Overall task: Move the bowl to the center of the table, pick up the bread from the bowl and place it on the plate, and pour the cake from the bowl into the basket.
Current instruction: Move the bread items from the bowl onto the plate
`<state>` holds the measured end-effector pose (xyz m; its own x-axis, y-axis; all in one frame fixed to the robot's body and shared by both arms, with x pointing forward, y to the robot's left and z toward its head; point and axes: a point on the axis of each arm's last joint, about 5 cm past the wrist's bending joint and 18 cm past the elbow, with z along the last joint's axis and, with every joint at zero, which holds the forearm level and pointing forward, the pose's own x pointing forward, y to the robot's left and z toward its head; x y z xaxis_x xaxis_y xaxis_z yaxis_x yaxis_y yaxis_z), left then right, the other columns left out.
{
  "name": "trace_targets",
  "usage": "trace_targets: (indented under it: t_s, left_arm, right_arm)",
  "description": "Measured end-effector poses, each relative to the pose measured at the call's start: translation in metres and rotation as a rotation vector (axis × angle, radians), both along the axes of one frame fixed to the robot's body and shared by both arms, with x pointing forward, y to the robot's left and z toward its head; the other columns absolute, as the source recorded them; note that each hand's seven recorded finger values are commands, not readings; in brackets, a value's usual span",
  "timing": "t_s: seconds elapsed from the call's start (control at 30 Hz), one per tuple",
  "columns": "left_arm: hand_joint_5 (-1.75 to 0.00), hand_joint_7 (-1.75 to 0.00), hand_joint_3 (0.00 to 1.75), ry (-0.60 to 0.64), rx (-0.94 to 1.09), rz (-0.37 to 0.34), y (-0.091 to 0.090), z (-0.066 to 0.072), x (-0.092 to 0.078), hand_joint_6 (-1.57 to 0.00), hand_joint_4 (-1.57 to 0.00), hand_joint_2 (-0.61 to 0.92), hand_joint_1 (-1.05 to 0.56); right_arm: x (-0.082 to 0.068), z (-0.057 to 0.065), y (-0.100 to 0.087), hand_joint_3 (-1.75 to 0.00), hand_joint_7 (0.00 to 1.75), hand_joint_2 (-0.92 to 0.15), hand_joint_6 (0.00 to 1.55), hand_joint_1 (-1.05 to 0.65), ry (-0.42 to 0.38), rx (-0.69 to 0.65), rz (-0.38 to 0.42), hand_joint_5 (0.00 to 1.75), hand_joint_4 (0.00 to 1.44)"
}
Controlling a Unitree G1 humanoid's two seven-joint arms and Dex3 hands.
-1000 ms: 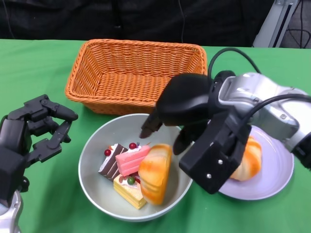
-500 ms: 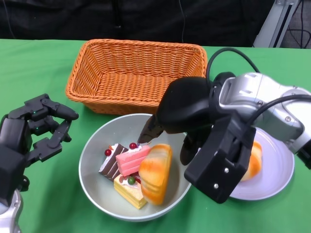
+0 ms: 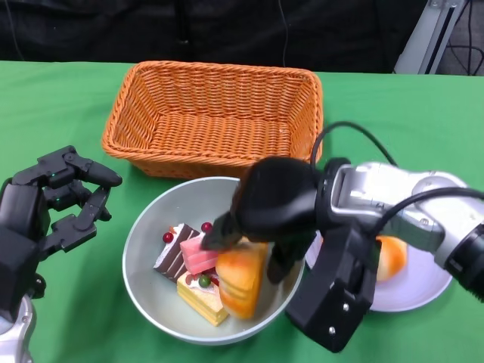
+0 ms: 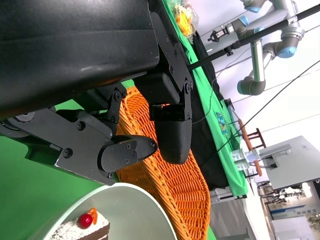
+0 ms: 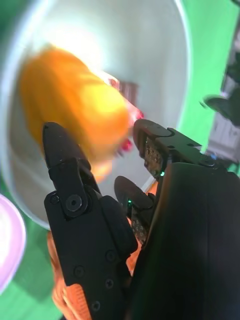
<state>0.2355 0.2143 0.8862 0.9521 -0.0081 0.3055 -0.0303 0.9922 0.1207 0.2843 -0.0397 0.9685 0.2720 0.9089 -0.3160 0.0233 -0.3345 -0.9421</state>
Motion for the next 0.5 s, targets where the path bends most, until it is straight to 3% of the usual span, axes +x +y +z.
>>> trace_targets:
  t_s: [0.1, 0.27, 0.4, 0.5]
  left_arm:
    - [-1.48, -1.05, 0.72, 0.0, 0.006, -0.001, 0.0, 0.0, 0.0, -0.85, -0.8, 0.74, -0.1]
    - [-1.48, -1.05, 0.74, 0.0, 0.007, -0.002, 0.0, 0.0, 0.0, -0.85, -0.8, 0.73, -0.1]
    - [-1.48, -1.05, 0.74, 0.0, 0.007, -0.002, 0.0, 0.0, 0.0, -0.84, -0.8, 0.73, -0.1]
    - [-1.48, -1.06, 0.74, -0.002, 0.007, -0.002, 0.0, 0.0, 0.0, -0.84, -0.79, 0.73, -0.1]
  right_arm:
    - [0.001, -0.007, 0.0, 0.0, 0.0, -0.81, 0.44, -0.79, 0.009, -0.02, 0.008, 0.0, 0.57]
    - [0.003, -0.004, 0.001, 0.0, 0.0, -0.81, 0.44, -0.79, -0.003, -0.017, 0.014, 0.0, 0.56]
    - [0.003, -0.009, 0.002, 0.0, 0.01, -0.78, 0.46, -0.69, -0.003, -0.017, 0.027, 0.06, 0.68]
    - [0.001, -0.015, 0.006, -0.01, 0.02, -0.8, 0.5, -0.67, 0.0, -0.001, 0.044, 0.04, 0.66]
